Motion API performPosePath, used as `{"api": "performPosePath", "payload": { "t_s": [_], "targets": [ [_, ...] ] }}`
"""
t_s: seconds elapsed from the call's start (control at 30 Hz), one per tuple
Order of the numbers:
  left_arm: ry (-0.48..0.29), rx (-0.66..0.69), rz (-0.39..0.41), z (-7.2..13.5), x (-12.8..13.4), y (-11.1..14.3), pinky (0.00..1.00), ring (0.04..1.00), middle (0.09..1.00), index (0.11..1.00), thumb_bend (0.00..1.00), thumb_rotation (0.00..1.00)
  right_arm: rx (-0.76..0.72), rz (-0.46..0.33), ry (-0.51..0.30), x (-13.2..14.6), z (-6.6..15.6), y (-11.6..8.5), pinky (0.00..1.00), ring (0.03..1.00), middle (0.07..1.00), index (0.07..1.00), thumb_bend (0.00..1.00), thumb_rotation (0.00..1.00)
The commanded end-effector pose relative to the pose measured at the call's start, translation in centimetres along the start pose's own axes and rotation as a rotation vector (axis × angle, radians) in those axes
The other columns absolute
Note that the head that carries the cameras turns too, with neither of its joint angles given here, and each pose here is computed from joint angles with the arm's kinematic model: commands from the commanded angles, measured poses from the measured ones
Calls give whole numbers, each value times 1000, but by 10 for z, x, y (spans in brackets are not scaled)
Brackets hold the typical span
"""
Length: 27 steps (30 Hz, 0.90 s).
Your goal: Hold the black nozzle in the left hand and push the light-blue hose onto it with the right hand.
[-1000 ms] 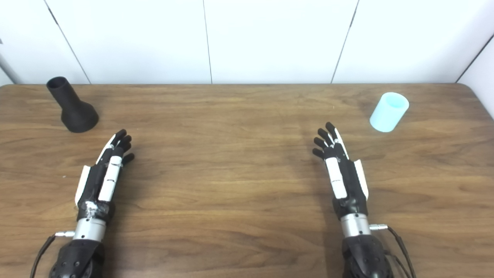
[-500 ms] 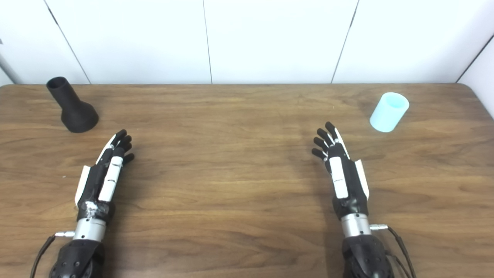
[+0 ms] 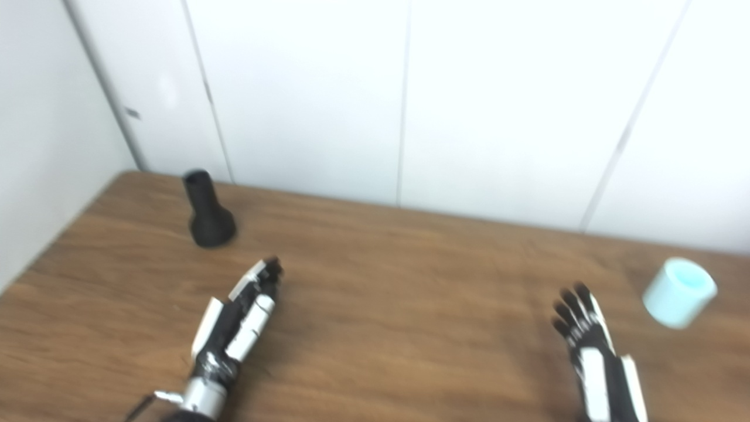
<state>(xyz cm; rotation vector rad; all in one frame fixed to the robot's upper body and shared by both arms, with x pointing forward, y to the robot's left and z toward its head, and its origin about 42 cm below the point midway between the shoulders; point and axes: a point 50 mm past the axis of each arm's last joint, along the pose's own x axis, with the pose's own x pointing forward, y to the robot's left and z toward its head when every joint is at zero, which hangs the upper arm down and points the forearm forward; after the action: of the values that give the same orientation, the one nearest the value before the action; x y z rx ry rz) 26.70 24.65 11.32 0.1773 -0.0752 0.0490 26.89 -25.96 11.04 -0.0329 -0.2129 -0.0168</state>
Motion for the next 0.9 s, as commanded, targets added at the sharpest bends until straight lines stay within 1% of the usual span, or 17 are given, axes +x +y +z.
{"api": "performPosePath", "payload": {
  "t_s": [0.0, 0.07, 0.1, 0.17, 0.33, 0.37, 0.47, 0.53, 0.57, 0.63, 0.67, 0.73, 0.8, 0.87],
  "targets": [
    [82, 33, -25, -25, -10, -9, 908, 911, 902, 912, 349, 721, -7, -12, 159, -34, -43, -5, 873, 903, 926, 962, 541, 986],
    [87, 58, -21, -26, -9, -10, 893, 899, 894, 906, 321, 660, -10, -11, 166, -33, -43, -5, 867, 902, 927, 968, 543, 998],
    [90, 67, -16, -27, -9, -10, 889, 895, 890, 902, 311, 594, -14, -9, 167, -34, -43, -4, 860, 898, 924, 968, 542, 999],
    [94, 78, -10, -28, -9, -11, 886, 891, 885, 897, 318, 516, -8, -12, 169, -34, -43, -3, 853, 897, 925, 971, 558, 1000],
    [101, 55, -5, -29, -10, -12, 883, 888, 884, 901, 333, 409, 11, -18, 170, -34, -43, -1, 846, 885, 915, 960, 563, 989],
    [98, 48, -5, -29, -10, -12, 877, 885, 882, 902, 333, 371, 1, -16, 170, -34, -43, -1, 846, 885, 915, 961, 565, 994],
    [89, 41, -1, -31, -10, -13, 841, 870, 874, 907, 342, 330, 0, -14, 169, -34, -44, -1, 844, 891, 920, 967, 544, 1000],
    [90, 38, 9, -32, -10, -13, 827, 861, 866, 910, 354, 311, 14, -18, 175, -34, -46, -1, 833, 885, 914, 957, 562, 988],
    [96, 35, 23, -33, -10, -12, 822, 858, 864, 908, 369, 282, 20, -19, 177, -34, -47, -1, 832, 884, 909, 952, 576, 976],
    [109, 24, 60, -32, -10, -9, 818, 859, 862, 897, 434, 164, 5, -20, 177, -34, -48, 0, 829, 882, 908, 951, 589, 969],
    [114, 13, 83, -33, -9, -4, 813, 856, 859, 895, 485, 107, -9, -21, 177, -34, -48, 0, 820, 877, 907, 951, 591, 982],
    [114, -12, 119, -33, -8, 5, 855, 870, 862, 896, 541, 37, -28, -20, 171, -34, -49, 0, 813, 869, 904, 951, 594, 991],
    [109, -7, 159, -32, -6, 17, 901, 885, 867, 902, 564, 7, -36, -21, 166, -33, -50, 1, 807, 866, 903, 952, 598, 997],
    [89, 3, 197, -29, -2, 30, 931, 896, 873, 898, 579, 4, -43, -26, 166, -33, -50, 2, 795, 861, 899, 946, 580, 1000]
  ]
}}
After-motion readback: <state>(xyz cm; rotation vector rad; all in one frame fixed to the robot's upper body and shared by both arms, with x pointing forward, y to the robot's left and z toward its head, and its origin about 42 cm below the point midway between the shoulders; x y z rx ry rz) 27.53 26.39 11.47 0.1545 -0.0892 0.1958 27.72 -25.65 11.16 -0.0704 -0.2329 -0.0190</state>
